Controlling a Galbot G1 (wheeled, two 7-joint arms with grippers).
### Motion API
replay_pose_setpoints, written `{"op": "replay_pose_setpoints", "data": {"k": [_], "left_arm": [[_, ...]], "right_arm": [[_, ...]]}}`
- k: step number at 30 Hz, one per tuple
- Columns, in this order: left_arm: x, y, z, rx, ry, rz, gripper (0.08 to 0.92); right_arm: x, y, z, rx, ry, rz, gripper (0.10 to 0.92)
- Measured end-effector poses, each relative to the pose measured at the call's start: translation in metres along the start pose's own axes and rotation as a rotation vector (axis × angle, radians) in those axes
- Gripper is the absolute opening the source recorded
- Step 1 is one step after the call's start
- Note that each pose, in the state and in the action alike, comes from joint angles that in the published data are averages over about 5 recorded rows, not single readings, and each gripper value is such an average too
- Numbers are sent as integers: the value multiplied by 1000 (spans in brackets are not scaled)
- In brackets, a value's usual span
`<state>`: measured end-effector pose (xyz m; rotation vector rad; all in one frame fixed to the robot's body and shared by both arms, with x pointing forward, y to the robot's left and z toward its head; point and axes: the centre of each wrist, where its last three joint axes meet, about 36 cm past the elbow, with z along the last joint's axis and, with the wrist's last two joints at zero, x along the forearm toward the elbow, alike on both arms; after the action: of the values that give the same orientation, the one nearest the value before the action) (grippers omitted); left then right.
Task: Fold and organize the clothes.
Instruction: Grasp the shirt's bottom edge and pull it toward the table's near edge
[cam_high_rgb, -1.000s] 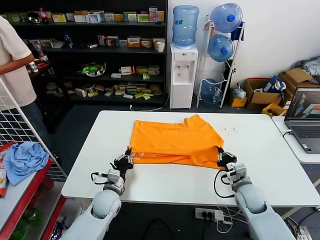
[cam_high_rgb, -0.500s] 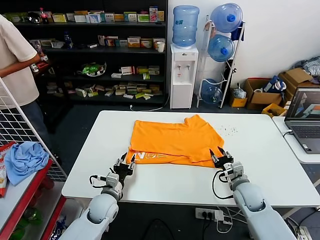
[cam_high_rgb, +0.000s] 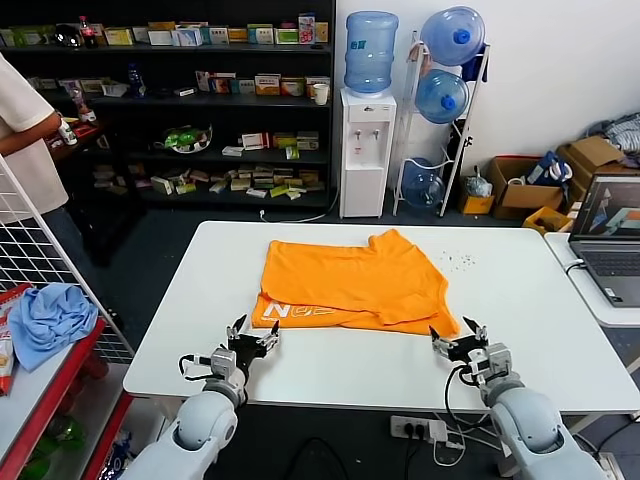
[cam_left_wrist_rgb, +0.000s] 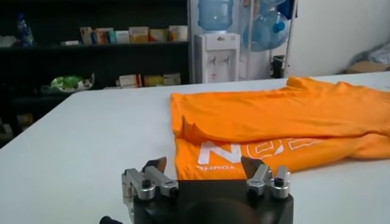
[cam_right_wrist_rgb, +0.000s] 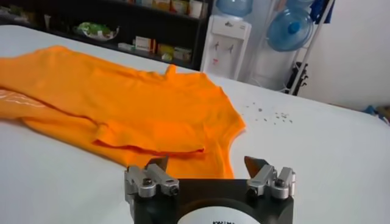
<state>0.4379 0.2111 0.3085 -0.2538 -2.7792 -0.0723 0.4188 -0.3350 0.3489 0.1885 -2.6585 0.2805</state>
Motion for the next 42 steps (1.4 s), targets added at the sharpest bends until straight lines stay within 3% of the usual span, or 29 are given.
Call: {"op": "replay_pose_setpoints", "data": {"k": [7, 26, 30, 33, 42], "left_arm": [[-11, 5, -6, 36, 8, -15, 789], [-8, 12, -3, 70, 104, -4, 251], [-1, 13, -2, 74, 119, -4, 139], [6, 12, -2, 76, 130, -2, 101], [43, 11, -2, 66, 170, 12, 99]], "right_arm": [[-4, -1, 8, -16, 34, 7, 702], [-3, -2, 17, -25, 89, 17, 155], [4, -3, 15, -22, 91, 21, 124], [13, -4, 14, -17, 94, 26, 124], [51, 3, 13, 12, 122, 32, 124]]}}
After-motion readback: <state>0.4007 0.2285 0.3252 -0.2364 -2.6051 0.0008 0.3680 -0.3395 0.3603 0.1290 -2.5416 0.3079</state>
